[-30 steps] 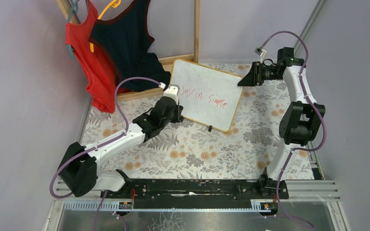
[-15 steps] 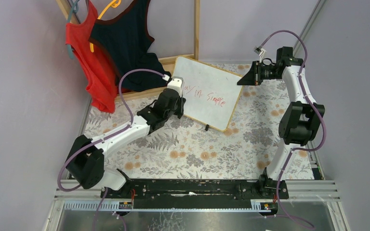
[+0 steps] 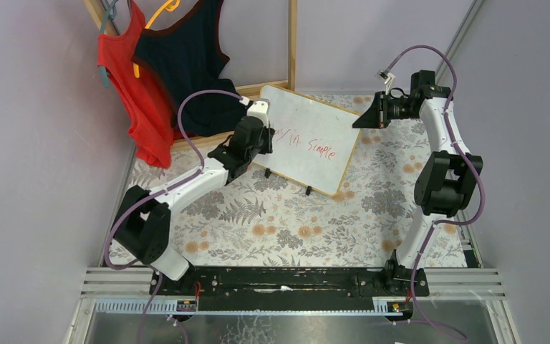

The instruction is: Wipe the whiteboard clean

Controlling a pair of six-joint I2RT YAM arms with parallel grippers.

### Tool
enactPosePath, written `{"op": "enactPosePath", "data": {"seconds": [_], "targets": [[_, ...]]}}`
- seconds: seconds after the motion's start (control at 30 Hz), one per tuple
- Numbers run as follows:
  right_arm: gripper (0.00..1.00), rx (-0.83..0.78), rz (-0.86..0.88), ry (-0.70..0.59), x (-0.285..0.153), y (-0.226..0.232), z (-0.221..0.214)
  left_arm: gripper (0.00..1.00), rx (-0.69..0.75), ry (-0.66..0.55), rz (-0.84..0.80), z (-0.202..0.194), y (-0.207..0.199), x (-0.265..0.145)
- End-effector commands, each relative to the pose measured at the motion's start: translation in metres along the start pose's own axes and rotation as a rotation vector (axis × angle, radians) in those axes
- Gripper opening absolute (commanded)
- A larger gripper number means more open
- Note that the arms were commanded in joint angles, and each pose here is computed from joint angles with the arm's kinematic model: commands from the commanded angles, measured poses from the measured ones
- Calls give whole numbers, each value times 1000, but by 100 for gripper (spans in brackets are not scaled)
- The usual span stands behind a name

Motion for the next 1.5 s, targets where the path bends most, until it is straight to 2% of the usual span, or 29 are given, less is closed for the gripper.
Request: {"op": "enactPosePath", "data": {"seconds": [0.0,0.17,0.5,1.03,1.47], "targets": [[0,3,-2,20,-3,8,0,0,0,-132,-38,23,-5,10],[0,-9,18,24,-1,8,-3,0,9,-191,-42,14,0,13],[0,-21,41,38,-1,10,-8,0,56,-204,-17,-6,10,27],[0,-28,49,45,-2,11,-10,0,52,-218,45,17,39,49],[0,-35,59,55,-3,13,-10,0,10,-187,-35,11,24,76]]}}
Point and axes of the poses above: each gripper's point midway between its finger pads, its own x axis out along the fingers, its own y axis along the line the jaws close on, z = x × y, the point moved 4 cm from there along -x, back along the fingers, and after that the axes turned 3 degrees about -x, right-handed, at the moved point
